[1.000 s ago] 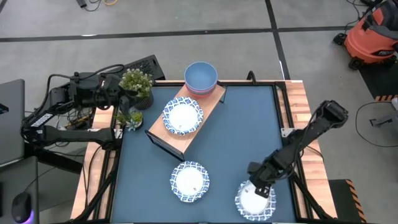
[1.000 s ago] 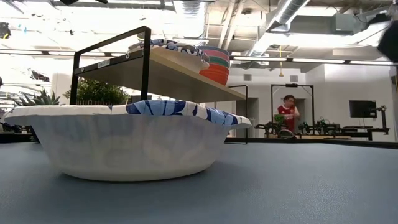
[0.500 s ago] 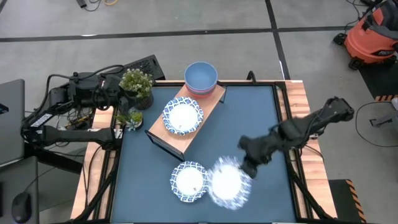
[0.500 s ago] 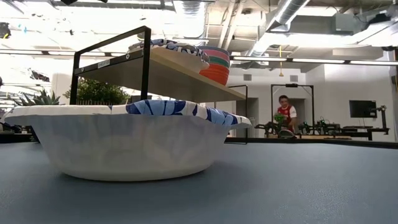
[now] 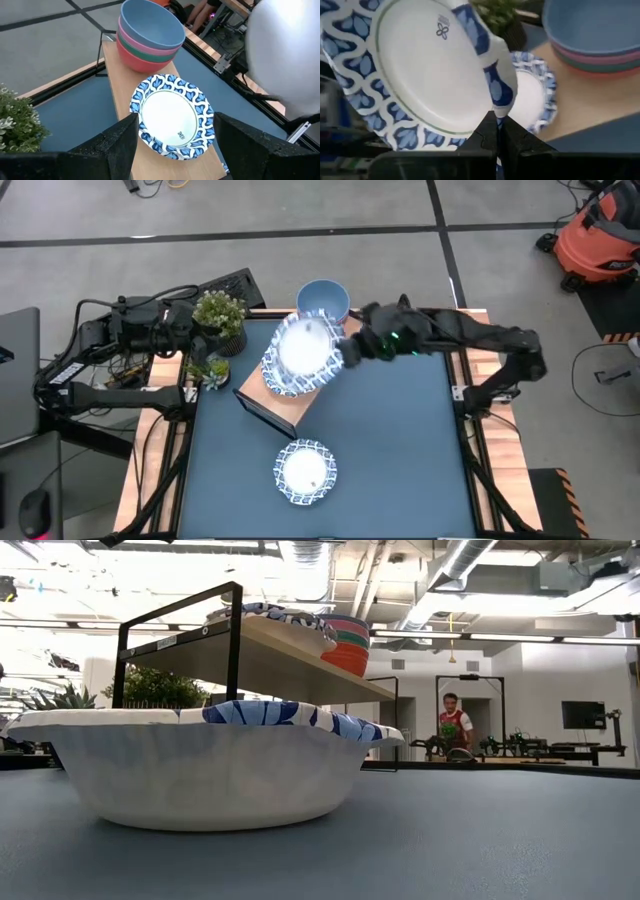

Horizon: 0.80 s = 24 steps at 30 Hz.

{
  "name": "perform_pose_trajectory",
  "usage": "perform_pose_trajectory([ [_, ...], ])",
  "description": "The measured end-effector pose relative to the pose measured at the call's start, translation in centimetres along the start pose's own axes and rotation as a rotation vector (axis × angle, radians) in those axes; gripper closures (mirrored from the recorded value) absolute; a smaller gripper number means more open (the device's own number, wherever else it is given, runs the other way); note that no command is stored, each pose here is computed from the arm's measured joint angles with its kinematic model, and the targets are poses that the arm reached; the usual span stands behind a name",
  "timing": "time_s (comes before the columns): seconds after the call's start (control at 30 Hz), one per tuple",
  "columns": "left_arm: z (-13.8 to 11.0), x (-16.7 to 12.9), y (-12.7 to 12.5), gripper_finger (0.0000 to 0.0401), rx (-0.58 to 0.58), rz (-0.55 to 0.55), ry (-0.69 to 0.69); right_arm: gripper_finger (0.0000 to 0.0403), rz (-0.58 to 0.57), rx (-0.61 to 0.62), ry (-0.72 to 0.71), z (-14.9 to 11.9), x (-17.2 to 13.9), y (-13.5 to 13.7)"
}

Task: Place and stack bowls onto a shelf
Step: Stack the white bowl on top of the other white bowl on the shelf

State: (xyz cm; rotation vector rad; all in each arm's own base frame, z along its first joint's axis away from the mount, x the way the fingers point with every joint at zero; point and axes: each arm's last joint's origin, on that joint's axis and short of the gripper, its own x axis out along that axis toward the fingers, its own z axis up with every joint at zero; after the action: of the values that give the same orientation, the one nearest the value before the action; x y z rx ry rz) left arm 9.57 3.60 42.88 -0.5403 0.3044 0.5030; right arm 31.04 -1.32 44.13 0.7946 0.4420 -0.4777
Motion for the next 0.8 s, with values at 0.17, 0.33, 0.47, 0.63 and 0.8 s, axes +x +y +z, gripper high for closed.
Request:
perform_pose_trajectory([
  [0.17,0.0,0.0,0.0,0.0158,-0.003,-0.001,0.001,0.0382,-0.025,0.019,0.131,0.9,4.8,-0.8],
  [0.33,0.0,0.0,0.0,0.0158,-0.003,-0.010,0.006,0.0382,-0.046,0.035,0.224,1.0,8.5,-1.9],
  [0.47,0.0,0.0,-0.1,0.0158,-0.003,-0.023,0.012,0.0382,-0.089,0.053,0.264,1.1,9.7,-3.0],
  [0.63,0.0,0.0,-0.1,0.0158,-0.007,-0.023,0.013,0.0382,-0.122,0.068,0.275,1.6,9.4,-3.7],
  [0.8,-0.1,-0.1,-0.1,0.0158,-0.018,-0.025,0.011,0.0369,-0.142,0.089,0.267,2.1,9.3,-4.4],
])
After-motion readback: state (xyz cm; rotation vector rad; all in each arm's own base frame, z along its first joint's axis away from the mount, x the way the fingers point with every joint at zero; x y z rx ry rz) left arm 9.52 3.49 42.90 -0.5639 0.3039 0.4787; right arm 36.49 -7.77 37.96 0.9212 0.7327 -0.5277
